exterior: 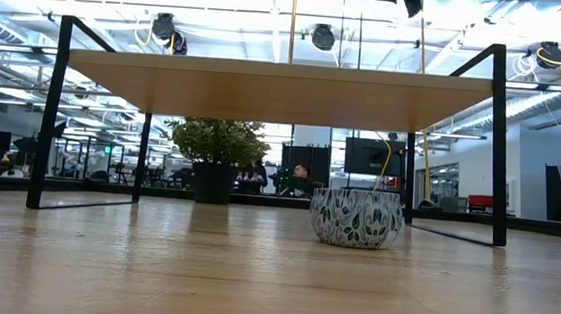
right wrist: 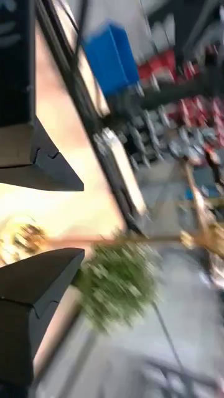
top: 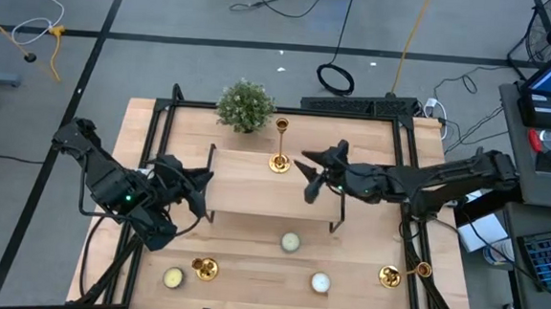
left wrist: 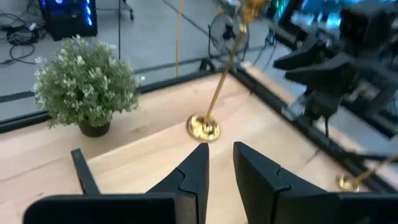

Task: Stock candles and holders on shelf
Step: Put the blue scented candle on the shelf

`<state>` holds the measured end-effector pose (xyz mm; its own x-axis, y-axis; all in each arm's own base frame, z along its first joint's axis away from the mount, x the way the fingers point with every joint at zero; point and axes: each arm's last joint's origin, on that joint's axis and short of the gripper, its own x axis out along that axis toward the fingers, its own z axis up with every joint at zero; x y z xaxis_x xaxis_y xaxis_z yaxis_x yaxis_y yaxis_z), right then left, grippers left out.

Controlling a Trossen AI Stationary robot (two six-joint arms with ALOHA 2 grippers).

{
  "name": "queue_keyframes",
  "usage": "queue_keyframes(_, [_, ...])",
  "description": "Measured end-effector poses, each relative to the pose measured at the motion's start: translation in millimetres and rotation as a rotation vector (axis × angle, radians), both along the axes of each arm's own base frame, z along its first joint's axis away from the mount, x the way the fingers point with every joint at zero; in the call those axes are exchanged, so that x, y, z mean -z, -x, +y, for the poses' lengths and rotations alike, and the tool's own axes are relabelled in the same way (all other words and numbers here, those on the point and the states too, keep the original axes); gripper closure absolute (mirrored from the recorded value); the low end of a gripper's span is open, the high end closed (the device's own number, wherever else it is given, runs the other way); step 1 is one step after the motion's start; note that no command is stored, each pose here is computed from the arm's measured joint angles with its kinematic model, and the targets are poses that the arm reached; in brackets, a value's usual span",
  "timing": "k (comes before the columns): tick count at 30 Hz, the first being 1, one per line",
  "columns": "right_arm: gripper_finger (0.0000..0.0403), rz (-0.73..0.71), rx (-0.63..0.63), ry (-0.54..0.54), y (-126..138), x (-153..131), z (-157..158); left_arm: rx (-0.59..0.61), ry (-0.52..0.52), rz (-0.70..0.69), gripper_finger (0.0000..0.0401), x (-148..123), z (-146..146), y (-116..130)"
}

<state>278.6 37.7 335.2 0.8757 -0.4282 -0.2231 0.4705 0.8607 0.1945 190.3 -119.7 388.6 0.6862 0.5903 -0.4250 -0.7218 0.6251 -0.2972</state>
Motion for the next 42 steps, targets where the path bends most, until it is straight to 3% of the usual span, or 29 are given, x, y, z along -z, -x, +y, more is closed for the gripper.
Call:
queue_keyframes(7, [0.0245, 0.034, -0.253, -0.261, 15, -1, 15, 0.116, 0.017, 0.093, 0.0325, 0, -5, -4])
queue_keyframes(13, [0.0245, -0.037, -0.348, -0.381, 20, -9, 31, 0.362, 0.076, 0.149, 0.0325, -6, -11, -23])
queue_keyframes(17, [0.0245, -0.085, -0.397, -0.401, 22, -14, 42, 0.494, 0.104, 0.072, 0.0325, -16, -12, -38])
queue_keyframes(23, [0.0245, -0.142, -0.559, -0.456, 28, -23, 61, 0.53, 0.148, -0.01, 0.0325, -16, -18, -60])
queue_keyframes(27, [0.0245, -0.117, -0.672, -0.498, 36, -23, 80, 0.584, 0.236, -0.004, 0.0325, 2, -37, -85])
queue_keyframes(34, [0.025, -0.082, -0.831, -0.507, 57, -24, 115, 0.742, 0.366, -0.067, 0.0325, 50, -81, -148])
queue_keyframes(39, [0.0267, -0.072, -0.886, -0.451, 70, -24, 132, 0.777, 0.416, 0.052, 0.0325, 83, -105, -179])
queue_keyframes(42, [0.0277, -0.076, -0.882, -0.442, 75, -24, 137, 0.759, 0.373, 0.16, 0.0325, 80, -114, -188])
